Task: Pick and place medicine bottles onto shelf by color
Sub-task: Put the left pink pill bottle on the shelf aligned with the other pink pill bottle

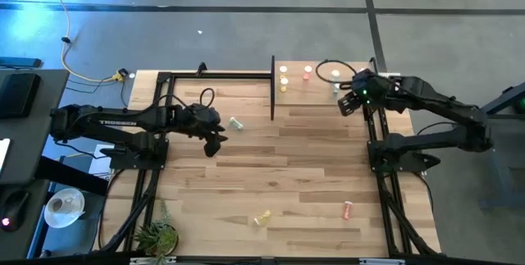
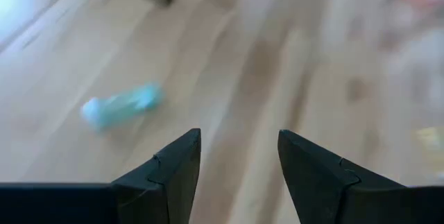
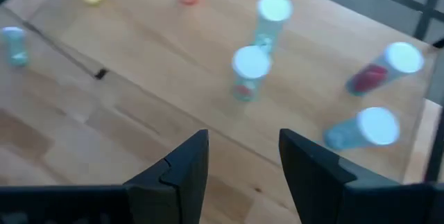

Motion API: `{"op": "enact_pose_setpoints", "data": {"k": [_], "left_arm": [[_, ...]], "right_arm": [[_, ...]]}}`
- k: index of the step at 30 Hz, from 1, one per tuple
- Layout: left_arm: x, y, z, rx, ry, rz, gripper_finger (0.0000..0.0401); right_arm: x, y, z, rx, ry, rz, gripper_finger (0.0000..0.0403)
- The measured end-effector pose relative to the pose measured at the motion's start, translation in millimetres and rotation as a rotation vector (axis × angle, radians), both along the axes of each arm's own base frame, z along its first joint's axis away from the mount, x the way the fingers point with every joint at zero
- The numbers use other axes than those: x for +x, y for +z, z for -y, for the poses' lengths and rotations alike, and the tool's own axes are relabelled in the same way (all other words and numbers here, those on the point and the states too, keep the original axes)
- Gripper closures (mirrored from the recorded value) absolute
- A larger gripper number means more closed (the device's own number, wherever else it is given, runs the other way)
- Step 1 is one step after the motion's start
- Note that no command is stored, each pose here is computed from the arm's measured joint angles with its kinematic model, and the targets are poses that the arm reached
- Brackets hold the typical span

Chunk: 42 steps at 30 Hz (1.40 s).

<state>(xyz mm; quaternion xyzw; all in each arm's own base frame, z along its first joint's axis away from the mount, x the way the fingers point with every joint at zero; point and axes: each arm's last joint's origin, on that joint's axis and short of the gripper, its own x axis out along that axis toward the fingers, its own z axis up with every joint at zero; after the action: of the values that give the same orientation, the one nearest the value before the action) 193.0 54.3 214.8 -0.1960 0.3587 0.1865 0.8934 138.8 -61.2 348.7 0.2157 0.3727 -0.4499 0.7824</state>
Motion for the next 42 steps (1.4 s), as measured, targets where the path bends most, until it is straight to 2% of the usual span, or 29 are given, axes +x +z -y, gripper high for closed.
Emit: {"op": "enact_pose_setpoints", "data": {"k": [8,15,21,25,33,38,42], "left_arm": [[-20,-14,-1,0.017,0.232,-0.247,0.0217],[-35,-20,3,-0.032,0.271,-0.392,0.0217],[-46,-19,6,-0.050,0.311,-0.452,0.0217],[-55,-18,12,-0.012,0.365,-0.497,0.0217],[-73,-42,33,0.044,0.529,-0.403,0.0217],[-79,-53,34,0.120,0.697,-0.306,0.0217],[-82,-59,33,0.128,0.798,-0.265,0.0217]], "right_arm": [[11,-9,-23,-0.014,0.055,0.030,0.0236],[20,-27,-37,-0.007,0.083,0.065,0.0236],[29,-33,-48,-0.005,0.143,0.130,0.0236],[31,-35,-54,-0.008,0.173,0.146,0.0236],[32,-34,-55,-0.036,0.173,0.148,0.0236],[32,-33,-55,-0.076,0.172,0.146,0.0236],[33,-33,-55,-0.088,0.179,0.147,0.0236]]}}
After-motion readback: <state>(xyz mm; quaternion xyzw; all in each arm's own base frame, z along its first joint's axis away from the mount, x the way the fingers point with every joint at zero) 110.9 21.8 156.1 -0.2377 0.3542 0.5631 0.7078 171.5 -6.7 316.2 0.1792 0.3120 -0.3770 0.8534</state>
